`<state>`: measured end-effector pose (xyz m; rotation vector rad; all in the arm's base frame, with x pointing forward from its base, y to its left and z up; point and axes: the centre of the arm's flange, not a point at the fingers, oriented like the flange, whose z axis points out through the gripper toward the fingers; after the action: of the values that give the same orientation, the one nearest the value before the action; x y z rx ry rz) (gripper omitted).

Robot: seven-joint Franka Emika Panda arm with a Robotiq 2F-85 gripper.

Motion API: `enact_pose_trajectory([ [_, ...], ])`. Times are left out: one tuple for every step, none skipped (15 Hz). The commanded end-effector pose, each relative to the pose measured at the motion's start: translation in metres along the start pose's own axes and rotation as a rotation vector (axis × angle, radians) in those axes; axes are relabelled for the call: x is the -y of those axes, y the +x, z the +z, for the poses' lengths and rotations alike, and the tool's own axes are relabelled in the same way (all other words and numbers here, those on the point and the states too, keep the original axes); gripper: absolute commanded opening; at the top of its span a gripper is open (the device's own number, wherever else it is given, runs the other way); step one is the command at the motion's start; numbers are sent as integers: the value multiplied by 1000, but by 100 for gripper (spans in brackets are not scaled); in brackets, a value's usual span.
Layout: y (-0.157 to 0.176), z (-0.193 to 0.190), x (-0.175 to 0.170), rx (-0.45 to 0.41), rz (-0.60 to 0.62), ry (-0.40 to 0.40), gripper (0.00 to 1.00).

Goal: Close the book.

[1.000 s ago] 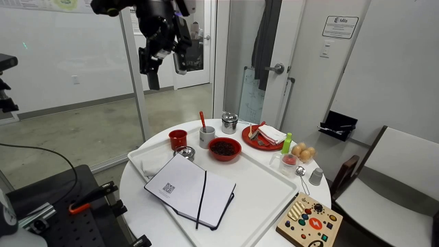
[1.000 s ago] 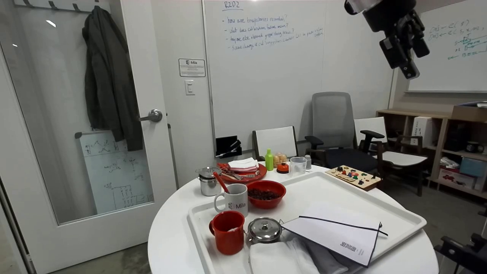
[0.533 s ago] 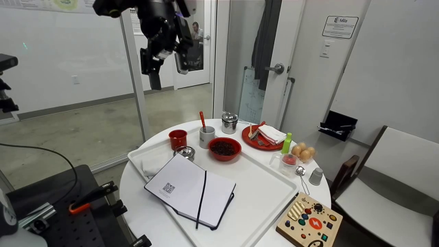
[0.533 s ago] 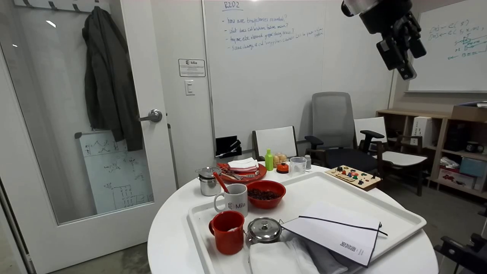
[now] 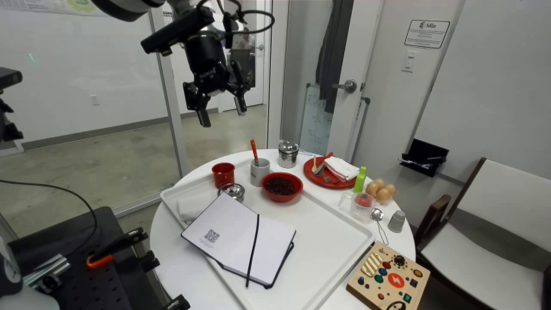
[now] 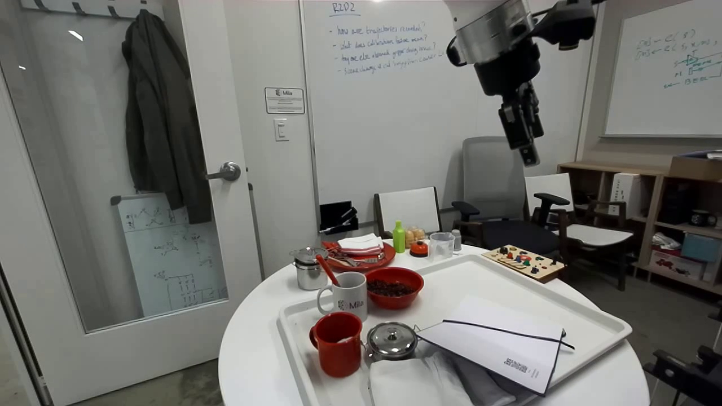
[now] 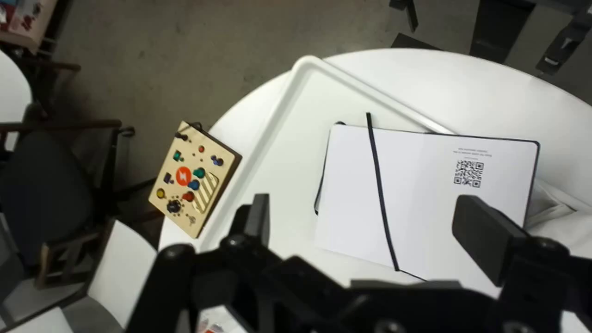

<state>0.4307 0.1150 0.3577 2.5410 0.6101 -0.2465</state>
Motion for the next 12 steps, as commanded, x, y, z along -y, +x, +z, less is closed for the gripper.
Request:
enact_pose_trajectory([
  [58, 12, 31, 48, -129, 22, 100],
  [69, 17, 46, 66, -164, 24, 100],
  [78, 22, 58, 73, -200, 27, 100],
  [90, 30, 73, 84, -246, 34, 100],
  [98, 36, 83, 99, -272, 38, 100],
  [108, 44, 93, 126, -281, 44, 100],
  [115, 51, 102, 136, -290, 41, 100],
  [122, 57, 110, 144, -296, 33, 100],
  [128, 65, 116, 152, -307, 27, 100],
  [132, 70, 117, 168, -304, 14, 100],
  [106, 66, 115, 135, -296, 48, 100],
  [111, 71, 118, 148, -303, 44, 100],
])
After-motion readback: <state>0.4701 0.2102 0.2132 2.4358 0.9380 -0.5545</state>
